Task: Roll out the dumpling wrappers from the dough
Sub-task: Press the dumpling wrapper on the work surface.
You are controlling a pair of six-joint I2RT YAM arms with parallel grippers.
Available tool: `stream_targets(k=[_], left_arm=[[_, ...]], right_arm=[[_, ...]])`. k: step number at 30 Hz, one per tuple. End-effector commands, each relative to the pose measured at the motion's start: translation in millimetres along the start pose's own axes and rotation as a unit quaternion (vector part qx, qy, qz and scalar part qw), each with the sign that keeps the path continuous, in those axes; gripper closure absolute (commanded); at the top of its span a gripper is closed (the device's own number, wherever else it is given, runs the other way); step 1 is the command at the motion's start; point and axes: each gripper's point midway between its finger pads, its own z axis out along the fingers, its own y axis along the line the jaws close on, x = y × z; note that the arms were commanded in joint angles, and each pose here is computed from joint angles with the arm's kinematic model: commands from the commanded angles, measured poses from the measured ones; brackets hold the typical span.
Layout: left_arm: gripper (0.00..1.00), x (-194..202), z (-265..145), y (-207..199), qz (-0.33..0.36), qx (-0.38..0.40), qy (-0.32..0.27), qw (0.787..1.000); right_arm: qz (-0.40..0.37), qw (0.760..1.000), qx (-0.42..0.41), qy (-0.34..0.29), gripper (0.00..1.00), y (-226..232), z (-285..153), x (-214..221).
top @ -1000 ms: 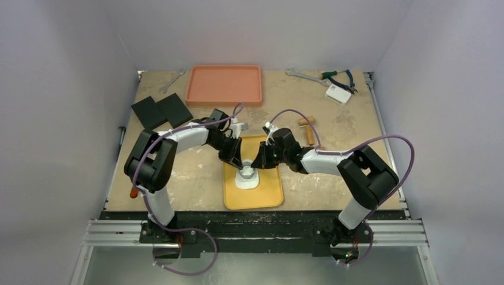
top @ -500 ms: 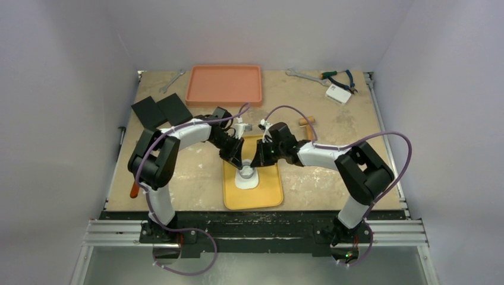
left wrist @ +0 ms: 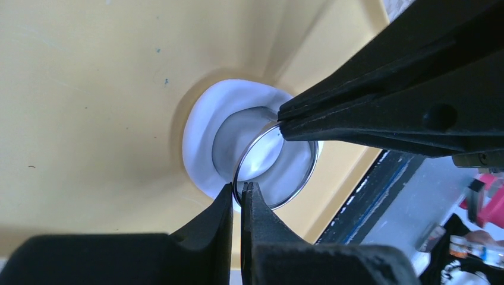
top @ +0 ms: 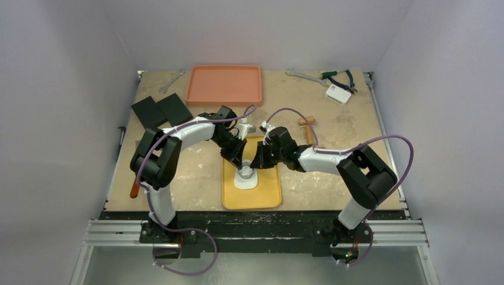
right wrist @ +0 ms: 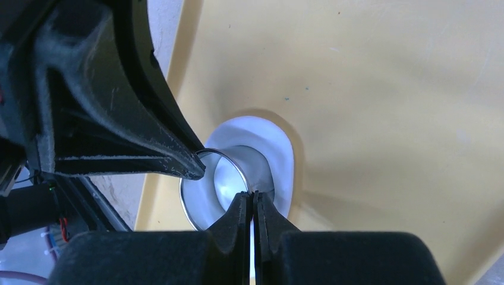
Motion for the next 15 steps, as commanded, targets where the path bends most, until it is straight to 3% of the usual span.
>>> stream_targets(k=[1, 6, 15], left_arm=[[1.00, 47.3, 19.8, 20.8, 0.076, -0.064, 0.075, 0.992], [1.00, 51.4, 22.0, 5.7, 0.075, -0.032, 0.072, 0.994], [1.00, 9.8, 30.0, 31.9, 0.056, -0.026, 0.033, 0.998]], right_arm=[[-0.011, 0.993, 0.070, 0.098, 1.00, -39.1, 15.5, 44.4], [-0.016, 0.992, 0.079, 0.096, 1.00, -45.6, 17.2, 38.0], [0.032, 0.988, 0.086, 0.126, 1.00, -47.3, -9.6, 104.9]])
